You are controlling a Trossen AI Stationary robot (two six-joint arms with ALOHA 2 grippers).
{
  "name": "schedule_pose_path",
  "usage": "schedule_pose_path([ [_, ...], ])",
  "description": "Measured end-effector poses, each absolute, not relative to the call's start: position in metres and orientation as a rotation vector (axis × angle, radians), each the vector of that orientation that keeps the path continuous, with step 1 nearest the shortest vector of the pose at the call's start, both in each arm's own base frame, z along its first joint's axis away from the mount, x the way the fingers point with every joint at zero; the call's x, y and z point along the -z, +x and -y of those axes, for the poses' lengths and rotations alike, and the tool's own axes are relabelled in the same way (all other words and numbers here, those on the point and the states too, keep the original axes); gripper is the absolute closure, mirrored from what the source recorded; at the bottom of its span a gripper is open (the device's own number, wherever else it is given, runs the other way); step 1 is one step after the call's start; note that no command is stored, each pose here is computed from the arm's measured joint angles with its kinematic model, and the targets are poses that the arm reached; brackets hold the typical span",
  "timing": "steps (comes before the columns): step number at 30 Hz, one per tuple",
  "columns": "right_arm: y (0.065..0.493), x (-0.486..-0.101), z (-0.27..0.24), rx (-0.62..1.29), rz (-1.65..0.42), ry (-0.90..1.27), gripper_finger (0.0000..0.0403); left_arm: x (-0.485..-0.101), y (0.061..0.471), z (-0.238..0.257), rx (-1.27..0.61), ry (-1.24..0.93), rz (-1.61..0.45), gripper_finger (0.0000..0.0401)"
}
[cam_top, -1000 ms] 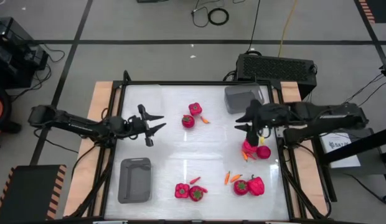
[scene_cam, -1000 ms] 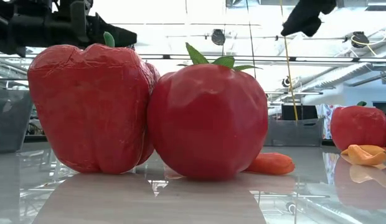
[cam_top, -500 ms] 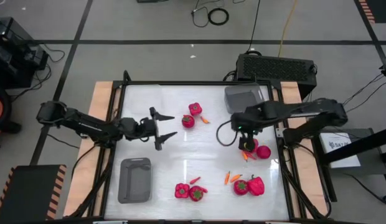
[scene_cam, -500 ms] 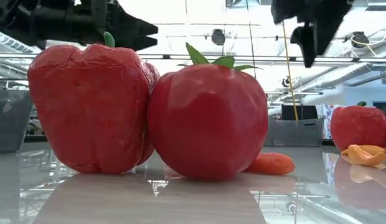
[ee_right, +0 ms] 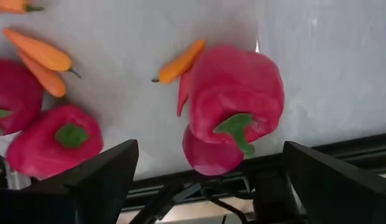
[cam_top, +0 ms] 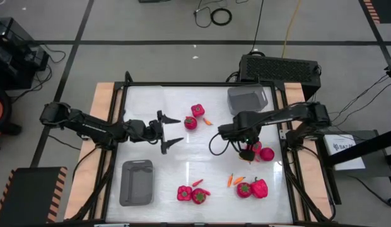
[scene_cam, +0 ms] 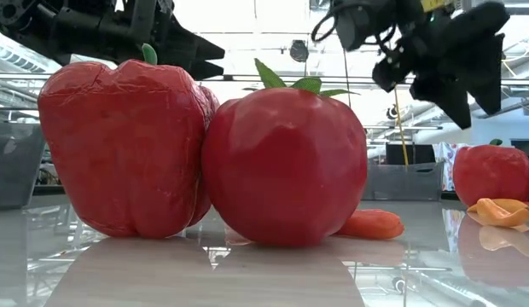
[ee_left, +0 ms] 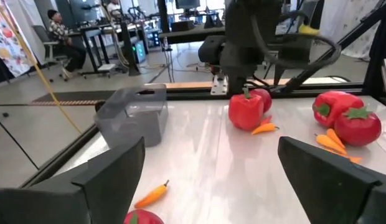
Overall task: Sort produce into baskets
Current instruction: Put the red bell pepper into the top black bin
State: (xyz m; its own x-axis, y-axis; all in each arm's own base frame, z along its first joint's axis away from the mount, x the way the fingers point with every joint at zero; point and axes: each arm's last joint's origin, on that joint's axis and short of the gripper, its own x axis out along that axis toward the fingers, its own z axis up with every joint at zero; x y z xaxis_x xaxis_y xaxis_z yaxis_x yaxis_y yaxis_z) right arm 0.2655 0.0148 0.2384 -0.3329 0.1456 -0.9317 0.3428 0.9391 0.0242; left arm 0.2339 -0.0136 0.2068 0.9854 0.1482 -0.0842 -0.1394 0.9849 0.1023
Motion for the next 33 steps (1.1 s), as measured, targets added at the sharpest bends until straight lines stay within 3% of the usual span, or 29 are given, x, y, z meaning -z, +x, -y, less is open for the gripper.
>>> schedule_pose_path([
  [8,0.264,-0.212,-0.006,0.216,-1.998,0.356,0.0011,-0.204,0.234,0.014,-0.145,0.075,-0.115,0.0027],
  [24,0.257,-0.172,0.001,0.237,-1.927,0.322,0.0013,-0.204,0.234,0.014,-0.144,0.066,-0.117,0.0027],
  [27,0.253,-0.168,0.001,0.242,-1.940,0.327,0.0029,-0.204,0.234,0.014,-0.145,0.049,-0.116,0.0027],
  [33,0.250,-0.166,0.000,0.209,-1.968,0.367,0.0101,-0.204,0.234,0.014,-0.145,0.049,-0.117,0.0027],
])
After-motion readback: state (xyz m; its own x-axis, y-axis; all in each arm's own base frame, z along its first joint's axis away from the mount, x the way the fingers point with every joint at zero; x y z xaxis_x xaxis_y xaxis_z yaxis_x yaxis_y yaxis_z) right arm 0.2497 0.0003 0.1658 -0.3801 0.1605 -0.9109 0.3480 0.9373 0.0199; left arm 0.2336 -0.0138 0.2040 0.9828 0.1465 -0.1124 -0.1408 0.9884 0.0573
